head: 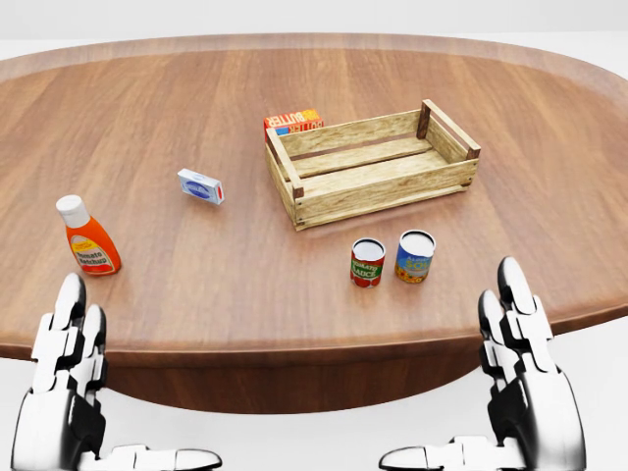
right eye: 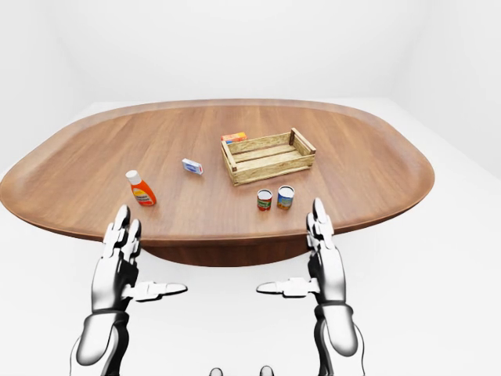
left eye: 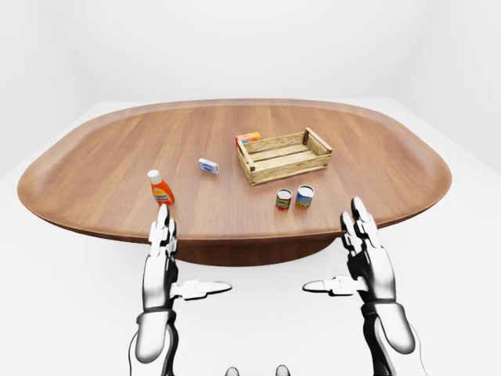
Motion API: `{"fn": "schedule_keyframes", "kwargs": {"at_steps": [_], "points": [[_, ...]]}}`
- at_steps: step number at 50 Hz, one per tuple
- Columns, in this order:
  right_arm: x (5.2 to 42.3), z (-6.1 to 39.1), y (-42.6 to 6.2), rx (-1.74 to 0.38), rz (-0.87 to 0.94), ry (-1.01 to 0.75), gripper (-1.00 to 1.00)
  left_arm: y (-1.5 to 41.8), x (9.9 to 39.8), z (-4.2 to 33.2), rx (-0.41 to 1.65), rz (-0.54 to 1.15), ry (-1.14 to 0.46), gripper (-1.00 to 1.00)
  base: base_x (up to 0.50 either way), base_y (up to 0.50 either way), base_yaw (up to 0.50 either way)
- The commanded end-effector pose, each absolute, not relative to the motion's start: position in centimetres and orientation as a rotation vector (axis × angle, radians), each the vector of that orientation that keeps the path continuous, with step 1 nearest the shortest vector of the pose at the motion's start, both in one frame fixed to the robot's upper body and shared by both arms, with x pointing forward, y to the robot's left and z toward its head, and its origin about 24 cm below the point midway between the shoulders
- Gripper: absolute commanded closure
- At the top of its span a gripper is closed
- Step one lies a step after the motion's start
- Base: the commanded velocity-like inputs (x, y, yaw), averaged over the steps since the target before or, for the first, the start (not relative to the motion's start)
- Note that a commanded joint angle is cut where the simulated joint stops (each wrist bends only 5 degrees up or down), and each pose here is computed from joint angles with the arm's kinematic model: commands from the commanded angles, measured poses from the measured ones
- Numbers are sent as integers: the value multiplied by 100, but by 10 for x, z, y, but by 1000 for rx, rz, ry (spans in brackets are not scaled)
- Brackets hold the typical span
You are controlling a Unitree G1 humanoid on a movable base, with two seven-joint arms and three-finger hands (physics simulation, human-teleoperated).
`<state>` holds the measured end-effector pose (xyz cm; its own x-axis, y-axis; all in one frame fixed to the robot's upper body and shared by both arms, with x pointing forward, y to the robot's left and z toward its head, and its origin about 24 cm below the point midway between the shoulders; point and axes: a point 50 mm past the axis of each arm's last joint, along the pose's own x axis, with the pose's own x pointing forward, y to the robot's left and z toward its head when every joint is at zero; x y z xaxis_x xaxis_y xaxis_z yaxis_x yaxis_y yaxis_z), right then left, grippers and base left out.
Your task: Pick up the tomato sauce, and put it in the wooden tray.
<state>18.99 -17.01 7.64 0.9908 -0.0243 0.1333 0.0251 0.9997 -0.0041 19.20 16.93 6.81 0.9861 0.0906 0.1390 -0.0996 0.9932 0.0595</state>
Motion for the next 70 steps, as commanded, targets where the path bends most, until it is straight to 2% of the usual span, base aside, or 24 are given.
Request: {"fn": "schedule_keyframes", "kwargs": {"at_steps": [1,7,26,46,49,70], "points": [[177,85,-176,-8,-49,-164,-100,167,176,76,100,116,-158,-100,0,0,0],[174,87,-173,14,7,-189,-100,167,178,76,100,113,-162,-100,0,-5,0],[177,88,-165,-7,37,-179,-100,162,187,75,107,91,-164,-100,18,-49,0],[179,88,-160,-34,40,-175,-100,157,188,74,112,61,-162,-100,47,-26,0],[181,87,-161,-40,34,-174,-100,152,184,75,97,3,-168,-100,50,-19,0],[181,87,-161,-44,34,-172,-100,152,181,76,105,14,-166,-100,50,-19,0]]}}
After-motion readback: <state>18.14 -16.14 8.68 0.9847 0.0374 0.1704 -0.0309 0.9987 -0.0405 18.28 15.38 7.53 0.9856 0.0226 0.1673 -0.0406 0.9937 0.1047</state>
